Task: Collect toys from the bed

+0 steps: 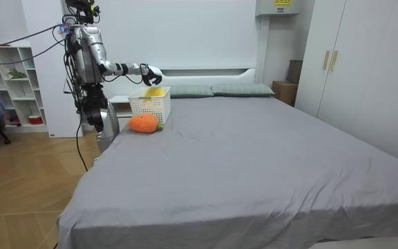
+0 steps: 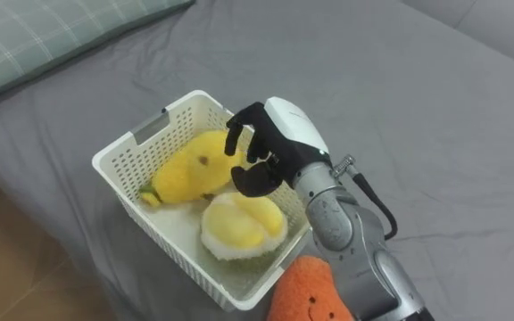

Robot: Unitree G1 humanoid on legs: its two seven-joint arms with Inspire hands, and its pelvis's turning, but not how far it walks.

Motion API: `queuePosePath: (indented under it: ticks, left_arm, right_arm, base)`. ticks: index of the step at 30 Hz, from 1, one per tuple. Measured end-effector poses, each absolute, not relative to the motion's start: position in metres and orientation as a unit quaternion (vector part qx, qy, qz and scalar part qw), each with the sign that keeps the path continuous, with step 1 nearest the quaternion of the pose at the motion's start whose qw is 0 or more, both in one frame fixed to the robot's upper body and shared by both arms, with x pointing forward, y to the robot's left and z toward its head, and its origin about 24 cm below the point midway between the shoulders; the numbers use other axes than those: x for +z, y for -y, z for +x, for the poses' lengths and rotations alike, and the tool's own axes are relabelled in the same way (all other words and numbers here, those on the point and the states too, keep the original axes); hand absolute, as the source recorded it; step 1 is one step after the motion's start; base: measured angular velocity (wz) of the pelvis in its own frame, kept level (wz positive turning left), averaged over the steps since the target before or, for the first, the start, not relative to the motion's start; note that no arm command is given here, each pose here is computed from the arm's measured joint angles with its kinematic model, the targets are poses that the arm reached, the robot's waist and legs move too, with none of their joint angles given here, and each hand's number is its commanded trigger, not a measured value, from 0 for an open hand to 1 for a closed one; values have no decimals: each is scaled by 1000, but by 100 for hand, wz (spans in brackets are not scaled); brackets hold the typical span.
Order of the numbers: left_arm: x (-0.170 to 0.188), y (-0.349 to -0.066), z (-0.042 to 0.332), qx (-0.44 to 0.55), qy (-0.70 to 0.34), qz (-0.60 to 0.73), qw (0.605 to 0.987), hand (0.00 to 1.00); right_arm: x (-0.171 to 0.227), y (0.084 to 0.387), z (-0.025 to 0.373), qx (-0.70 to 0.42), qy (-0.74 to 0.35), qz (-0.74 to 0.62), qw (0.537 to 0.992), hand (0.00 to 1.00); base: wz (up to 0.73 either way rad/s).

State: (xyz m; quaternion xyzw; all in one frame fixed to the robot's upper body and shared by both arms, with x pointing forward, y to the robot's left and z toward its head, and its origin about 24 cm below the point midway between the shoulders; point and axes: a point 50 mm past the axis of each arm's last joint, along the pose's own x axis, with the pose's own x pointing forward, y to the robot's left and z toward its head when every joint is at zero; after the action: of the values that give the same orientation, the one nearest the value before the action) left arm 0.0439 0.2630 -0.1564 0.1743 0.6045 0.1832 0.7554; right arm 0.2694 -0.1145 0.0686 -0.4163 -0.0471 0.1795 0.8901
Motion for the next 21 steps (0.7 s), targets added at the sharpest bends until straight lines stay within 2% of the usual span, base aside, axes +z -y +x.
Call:
queuePosePath:
  ticks: [21]
  left_arm:
    - [-154, -266, 50, 199, -588, 172, 765, 0]
  right_arm:
    - [71, 117, 270, 175, 53, -402, 897, 0]
  base:
    - [0]
